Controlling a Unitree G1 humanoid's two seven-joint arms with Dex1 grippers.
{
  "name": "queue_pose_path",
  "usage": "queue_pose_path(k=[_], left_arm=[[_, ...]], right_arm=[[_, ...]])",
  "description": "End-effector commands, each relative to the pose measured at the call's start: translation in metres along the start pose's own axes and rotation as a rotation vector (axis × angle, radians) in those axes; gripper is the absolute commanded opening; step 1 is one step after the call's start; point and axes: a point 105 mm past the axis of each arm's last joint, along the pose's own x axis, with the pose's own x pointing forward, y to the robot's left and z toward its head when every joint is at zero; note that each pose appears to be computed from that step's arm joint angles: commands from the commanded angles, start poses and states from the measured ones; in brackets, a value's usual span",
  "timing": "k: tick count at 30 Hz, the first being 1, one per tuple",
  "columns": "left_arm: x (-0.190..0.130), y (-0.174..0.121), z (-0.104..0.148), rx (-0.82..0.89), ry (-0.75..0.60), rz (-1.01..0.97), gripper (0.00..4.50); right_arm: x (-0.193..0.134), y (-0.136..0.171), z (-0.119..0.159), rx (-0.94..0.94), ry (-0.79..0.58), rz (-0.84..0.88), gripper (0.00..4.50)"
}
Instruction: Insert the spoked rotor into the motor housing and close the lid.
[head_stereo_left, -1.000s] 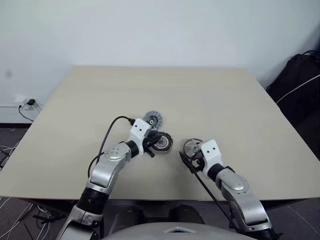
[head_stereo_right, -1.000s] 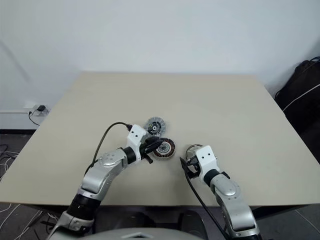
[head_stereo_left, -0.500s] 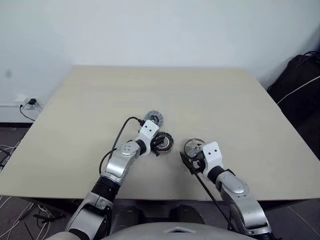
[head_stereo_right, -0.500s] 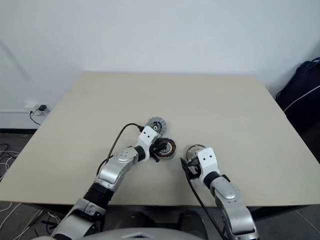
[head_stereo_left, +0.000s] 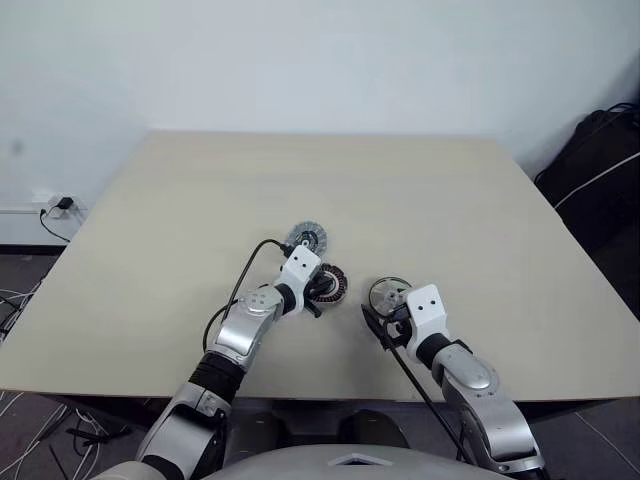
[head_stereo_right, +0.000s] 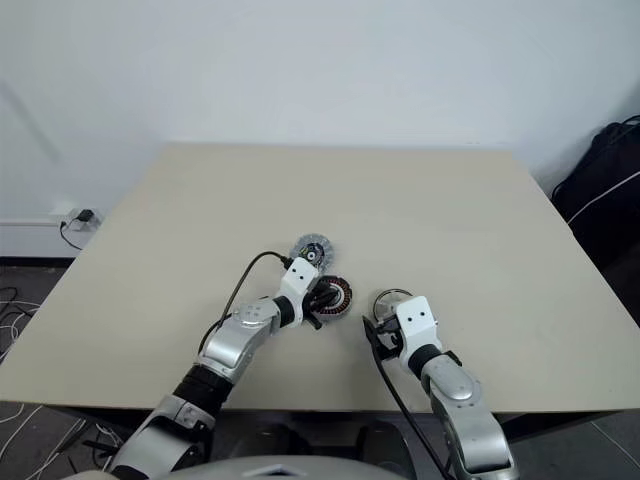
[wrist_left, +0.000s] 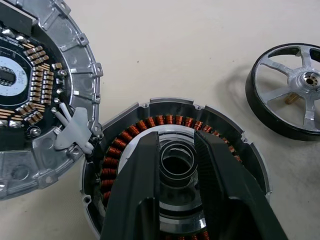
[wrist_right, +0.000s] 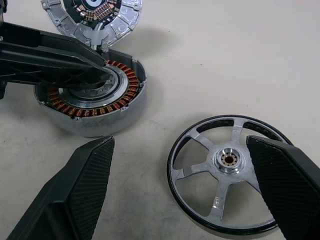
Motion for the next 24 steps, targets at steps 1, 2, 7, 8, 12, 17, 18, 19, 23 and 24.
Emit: queue_pose_path(k=[1, 2, 7, 8, 12, 17, 18, 19, 23, 24], left_arm=[[0.005, -0.002, 0.013, 0.038, -0.030, -0.015, 0.67], [0.005, -0.003, 0.013, 0.034, -0.028, -0.018, 1.02], [0.002, -0.001, 0.017, 0.027, -0.053, -0.010, 2.62], [0.000, 0.000, 0.020, 0.027, -0.070, -0.003, 2.96], [-0.009, 0.002, 0.035, 0.025, -0.138, 0.009, 2.96], [-0.027, 0.000, 0.049, 0.009, -0.211, 0.013, 1.60], [-0.032, 0.001, 0.048, 0.005, -0.216, 0.022, 1.28], [-0.039, 0.003, 0.045, 0.006, -0.216, 0.036, 0.96], [-0.061, 0.013, 0.032, -0.006, -0.204, 0.105, 0.02], [-0.067, 0.016, 0.028, -0.004, -0.194, 0.126, 0.02]], right_arm=[[-0.002, -0.002, 0.020, -0.021, -0.073, -0.013, 4.50], [-0.002, -0.001, 0.020, -0.020, -0.073, -0.014, 4.50], [-0.001, 0.000, 0.021, -0.017, -0.076, -0.014, 4.50], [-0.001, 0.000, 0.021, -0.017, -0.077, -0.013, 4.50], [-0.001, 0.001, 0.022, -0.017, -0.078, -0.009, 4.50], [0.002, 0.005, 0.028, -0.009, -0.091, 0.012, 4.50], [0.004, 0.006, 0.031, -0.001, -0.093, 0.021, 4.50], [0.006, 0.007, 0.032, 0.000, -0.085, 0.023, 4.50], [0.017, 0.013, 0.038, -0.028, -0.053, 0.049, 4.50], [0.020, 0.016, 0.041, -0.043, -0.046, 0.063, 4.50]])
